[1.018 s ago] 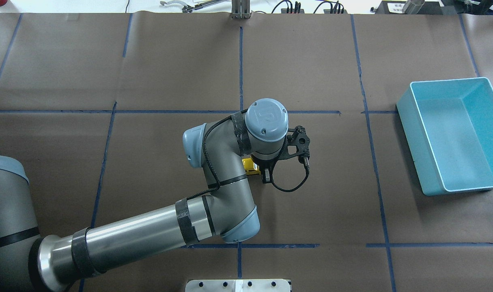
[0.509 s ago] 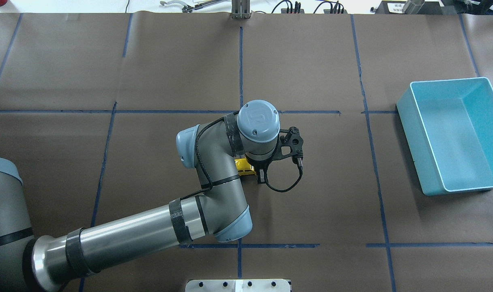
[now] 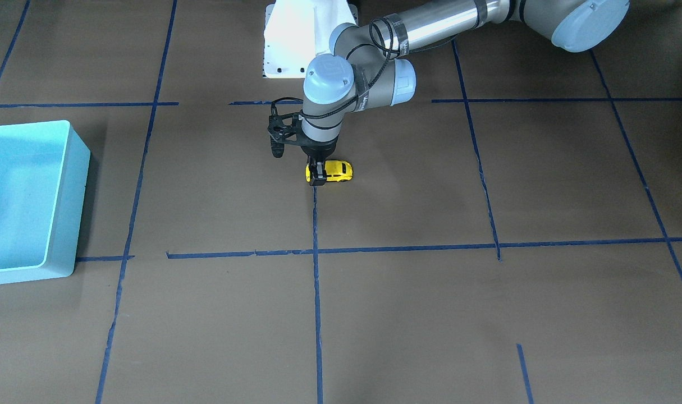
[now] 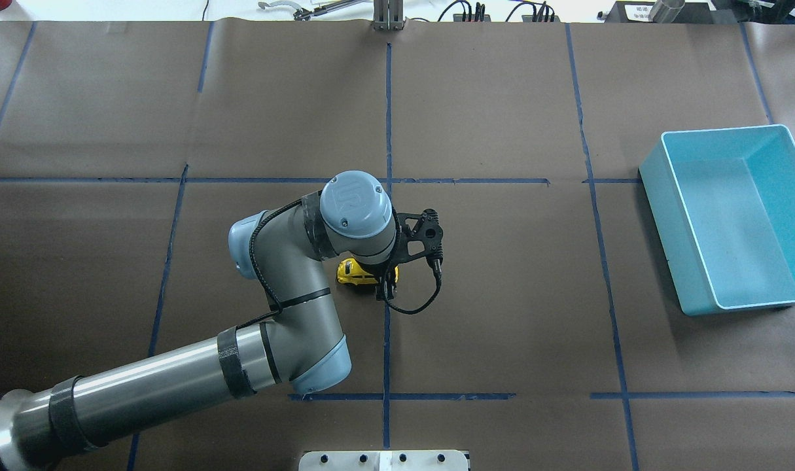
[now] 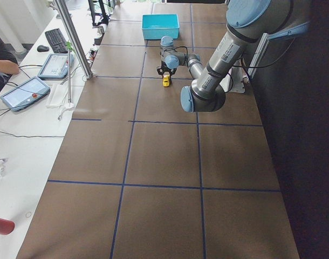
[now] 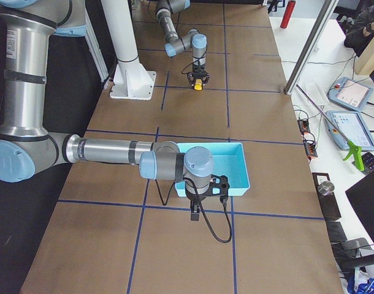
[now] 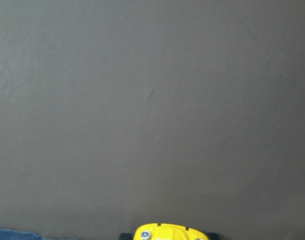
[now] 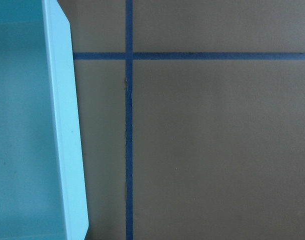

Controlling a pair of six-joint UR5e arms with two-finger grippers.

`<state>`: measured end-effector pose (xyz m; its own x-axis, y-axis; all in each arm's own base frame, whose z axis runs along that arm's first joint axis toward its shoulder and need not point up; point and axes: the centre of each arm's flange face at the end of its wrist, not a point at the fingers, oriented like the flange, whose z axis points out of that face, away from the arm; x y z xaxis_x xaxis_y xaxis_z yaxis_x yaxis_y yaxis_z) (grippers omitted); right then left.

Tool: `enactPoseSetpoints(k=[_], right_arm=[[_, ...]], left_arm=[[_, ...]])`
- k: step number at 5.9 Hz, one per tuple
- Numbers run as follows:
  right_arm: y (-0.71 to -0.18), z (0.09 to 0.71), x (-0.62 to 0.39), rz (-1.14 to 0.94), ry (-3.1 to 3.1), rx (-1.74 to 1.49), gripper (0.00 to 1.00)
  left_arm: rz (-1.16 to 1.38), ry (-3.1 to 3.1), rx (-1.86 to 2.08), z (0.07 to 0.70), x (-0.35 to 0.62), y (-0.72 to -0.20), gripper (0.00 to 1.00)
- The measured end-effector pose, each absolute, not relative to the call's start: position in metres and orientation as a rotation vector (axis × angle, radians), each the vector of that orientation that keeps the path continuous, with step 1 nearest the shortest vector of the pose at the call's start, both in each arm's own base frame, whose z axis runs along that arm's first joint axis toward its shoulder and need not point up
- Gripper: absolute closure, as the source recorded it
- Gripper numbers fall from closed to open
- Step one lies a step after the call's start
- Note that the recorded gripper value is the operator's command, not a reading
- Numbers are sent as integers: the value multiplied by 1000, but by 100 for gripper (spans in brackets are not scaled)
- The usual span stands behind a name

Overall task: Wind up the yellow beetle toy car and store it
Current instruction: 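Press the car with the left gripper and drag it backward, away from the bin, then lift the left gripper off the car, letting it roll toward the bin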

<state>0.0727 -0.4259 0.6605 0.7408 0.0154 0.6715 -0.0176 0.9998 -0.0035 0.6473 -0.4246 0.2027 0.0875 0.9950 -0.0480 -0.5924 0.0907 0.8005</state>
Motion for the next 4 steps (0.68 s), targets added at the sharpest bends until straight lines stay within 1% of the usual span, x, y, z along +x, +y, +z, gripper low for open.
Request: enactPoseSetpoints(k=[1,2,3,4], right_arm=[[-426,660,73,18,-736,3,0],[-426,660,73,18,-736,3,0],[-426,660,73,18,-737,3,0],[-425,660,73,18,-737,3,0]], left_arm=[[1341,721,726,215,636,-423,83],[1331,719,741,232,620,-424,1],[1301,709,764,255,590,-434,0],[1263,712,805,259,552,-450,0]])
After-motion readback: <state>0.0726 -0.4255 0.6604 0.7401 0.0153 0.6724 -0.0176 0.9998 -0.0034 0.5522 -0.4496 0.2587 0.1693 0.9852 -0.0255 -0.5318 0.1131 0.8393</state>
